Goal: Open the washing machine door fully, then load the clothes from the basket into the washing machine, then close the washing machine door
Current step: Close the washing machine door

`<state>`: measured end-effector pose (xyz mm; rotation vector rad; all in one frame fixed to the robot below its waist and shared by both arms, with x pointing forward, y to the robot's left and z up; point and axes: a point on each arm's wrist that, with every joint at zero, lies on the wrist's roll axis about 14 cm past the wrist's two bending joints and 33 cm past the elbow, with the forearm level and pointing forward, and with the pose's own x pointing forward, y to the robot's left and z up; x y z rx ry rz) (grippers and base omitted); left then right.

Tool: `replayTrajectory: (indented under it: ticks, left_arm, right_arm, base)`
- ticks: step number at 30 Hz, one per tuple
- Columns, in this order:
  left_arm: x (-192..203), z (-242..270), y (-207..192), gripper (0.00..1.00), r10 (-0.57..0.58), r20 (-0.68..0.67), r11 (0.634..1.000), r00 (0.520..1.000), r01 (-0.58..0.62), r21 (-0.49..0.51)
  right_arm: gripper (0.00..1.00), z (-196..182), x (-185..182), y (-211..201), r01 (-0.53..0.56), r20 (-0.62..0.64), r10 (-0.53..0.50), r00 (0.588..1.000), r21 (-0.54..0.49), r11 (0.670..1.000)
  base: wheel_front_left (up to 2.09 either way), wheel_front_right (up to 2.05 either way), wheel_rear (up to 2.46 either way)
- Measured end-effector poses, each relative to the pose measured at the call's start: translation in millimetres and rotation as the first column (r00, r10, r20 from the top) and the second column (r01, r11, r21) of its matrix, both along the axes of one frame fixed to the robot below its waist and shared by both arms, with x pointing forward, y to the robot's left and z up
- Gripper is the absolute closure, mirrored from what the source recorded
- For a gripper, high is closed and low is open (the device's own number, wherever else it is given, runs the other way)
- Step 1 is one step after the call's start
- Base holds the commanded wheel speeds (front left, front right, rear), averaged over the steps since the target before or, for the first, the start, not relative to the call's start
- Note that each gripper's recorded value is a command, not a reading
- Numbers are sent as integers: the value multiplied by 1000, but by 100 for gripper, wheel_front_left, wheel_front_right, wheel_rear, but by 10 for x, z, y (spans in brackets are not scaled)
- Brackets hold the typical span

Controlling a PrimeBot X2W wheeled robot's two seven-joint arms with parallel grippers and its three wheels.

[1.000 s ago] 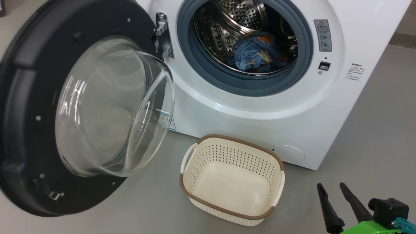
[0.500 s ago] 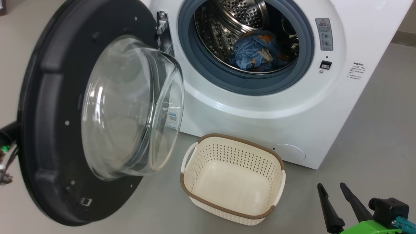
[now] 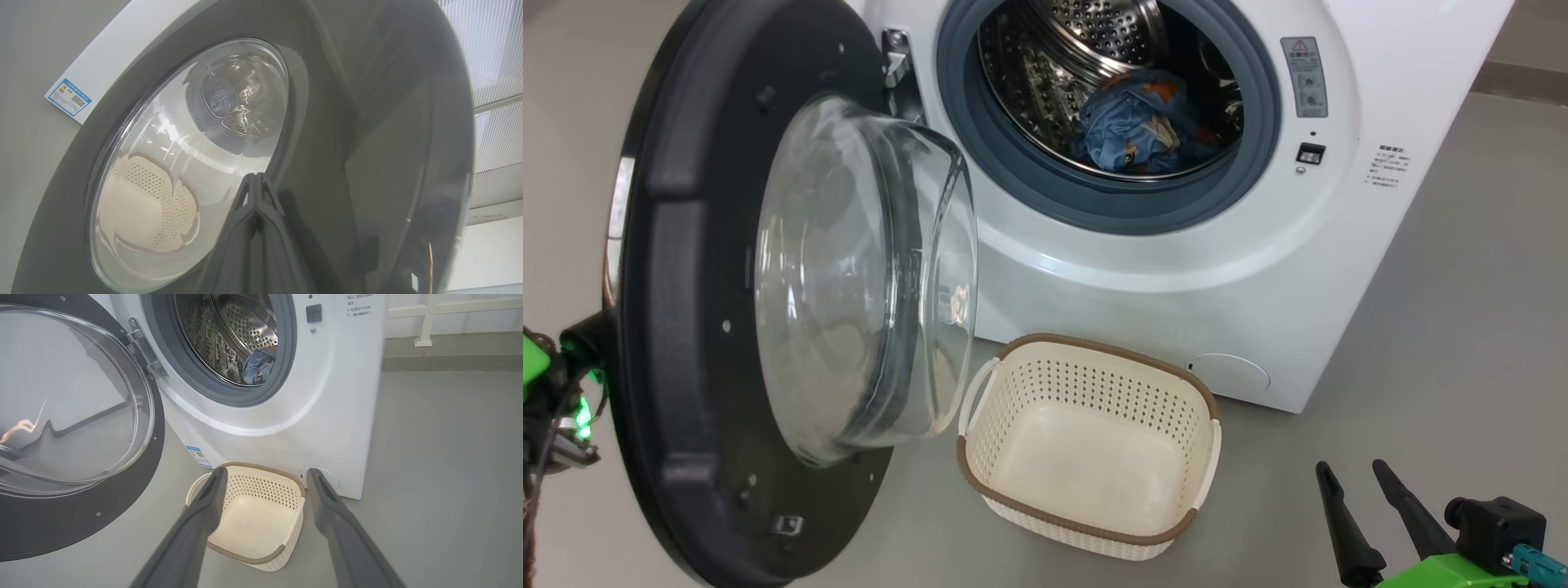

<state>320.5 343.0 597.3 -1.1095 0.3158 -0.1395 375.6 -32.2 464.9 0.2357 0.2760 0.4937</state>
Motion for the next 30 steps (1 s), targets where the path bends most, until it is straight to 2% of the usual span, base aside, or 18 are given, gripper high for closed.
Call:
replayTrajectory:
  ticks: [10,15,30]
  left_arm:
    - [151,59,-420,100,-123,32,989,992,126,-78]
    - [226,69,-610,100,-180,38,980,983,183,-80]
    - [608,53,-1174,100,-320,70,932,945,327,-157]
  right_arm:
    - [0,-51,-5,-108,32,-15,-32,999,-1,999]
    - [0,-67,-9,-159,49,-20,-49,999,1,999]
    - [0,-80,6,-498,160,-22,-160,987,13,987]
  base:
    - [0,0,0]
    - [0,0,0]
    - [0,0,0]
